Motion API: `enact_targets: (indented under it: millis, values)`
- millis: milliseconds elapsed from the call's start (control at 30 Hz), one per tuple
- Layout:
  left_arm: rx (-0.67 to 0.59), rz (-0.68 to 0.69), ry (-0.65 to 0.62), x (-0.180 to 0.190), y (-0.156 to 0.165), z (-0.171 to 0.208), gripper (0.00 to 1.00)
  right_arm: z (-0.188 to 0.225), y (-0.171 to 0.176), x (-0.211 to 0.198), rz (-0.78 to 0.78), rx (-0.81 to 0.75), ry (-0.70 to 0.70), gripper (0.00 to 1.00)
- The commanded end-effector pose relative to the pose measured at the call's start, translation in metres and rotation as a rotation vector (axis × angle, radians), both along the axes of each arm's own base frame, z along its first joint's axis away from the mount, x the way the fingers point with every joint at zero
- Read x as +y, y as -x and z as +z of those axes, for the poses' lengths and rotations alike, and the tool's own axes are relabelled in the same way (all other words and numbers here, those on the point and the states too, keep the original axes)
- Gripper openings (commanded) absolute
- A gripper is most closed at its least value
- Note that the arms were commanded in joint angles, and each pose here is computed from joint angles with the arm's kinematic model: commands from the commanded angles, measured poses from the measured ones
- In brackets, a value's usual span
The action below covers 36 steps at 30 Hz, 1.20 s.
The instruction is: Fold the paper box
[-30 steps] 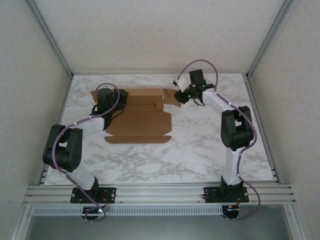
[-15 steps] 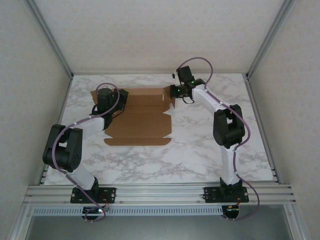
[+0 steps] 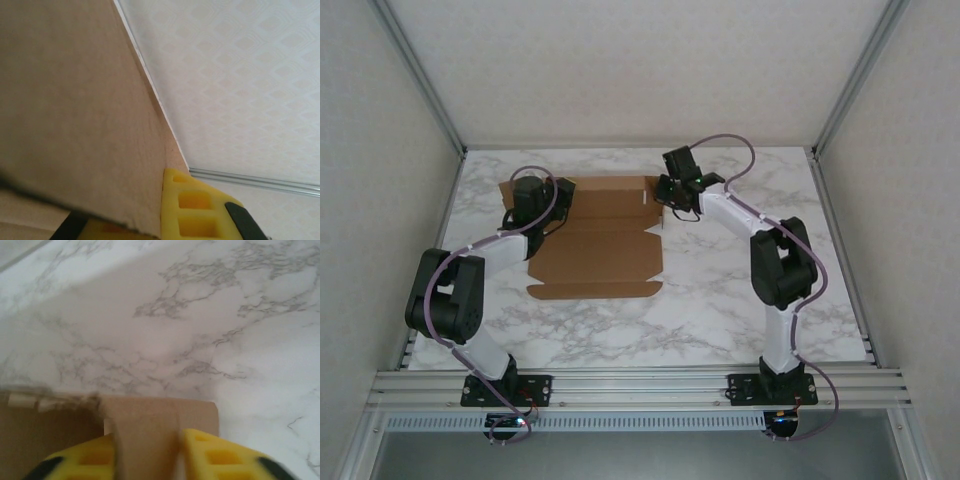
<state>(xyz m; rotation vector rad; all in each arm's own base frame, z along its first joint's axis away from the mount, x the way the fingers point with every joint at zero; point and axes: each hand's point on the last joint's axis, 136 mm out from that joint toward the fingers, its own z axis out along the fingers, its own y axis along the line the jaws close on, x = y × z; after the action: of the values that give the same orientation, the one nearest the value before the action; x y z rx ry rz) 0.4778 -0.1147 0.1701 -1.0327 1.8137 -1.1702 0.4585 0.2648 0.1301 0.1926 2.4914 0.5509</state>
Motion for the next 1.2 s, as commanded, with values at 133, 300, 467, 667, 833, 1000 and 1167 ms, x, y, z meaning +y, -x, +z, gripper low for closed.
enact_targets:
  millis: [133, 300, 467, 667, 833, 1000, 1167]
  values:
    - [0.109, -0.041, -0.068, -0.001, 0.022, -0.037, 0.01, 0.047, 0.028, -0.015, 0.266, -0.244, -0.035, 0.67]
    - [0.106, -0.06, -0.071, -0.004, 0.026, -0.038, 0.01, 0.092, 0.025, -0.049, 0.283, -0.358, -0.126, 0.65]
    - [0.105, -0.069, -0.088, -0.004, 0.028, -0.038, 0.01, 0.084, -0.011, -0.101, 0.156, -0.305, -0.066, 0.47]
    - [0.113, -0.072, -0.086, -0.004, 0.03, -0.038, 0.01, 0.027, -0.036, -0.09, 0.298, -0.181, 0.069, 0.4]
    - [0.124, -0.078, -0.083, -0.005, 0.032, -0.041, 0.01, 0.005, -0.022, -0.048, 0.529, -0.312, 0.133, 0.4]
    - [0.131, -0.078, -0.083, -0.005, 0.033, -0.043, 0.01, -0.009, -0.008, -0.025, 0.641, -0.284, 0.125, 0.36]
    - [0.131, -0.081, -0.075, -0.006, 0.031, -0.043, 0.01, -0.009, 0.01, -0.008, 0.713, -0.311, 0.098, 0.39]
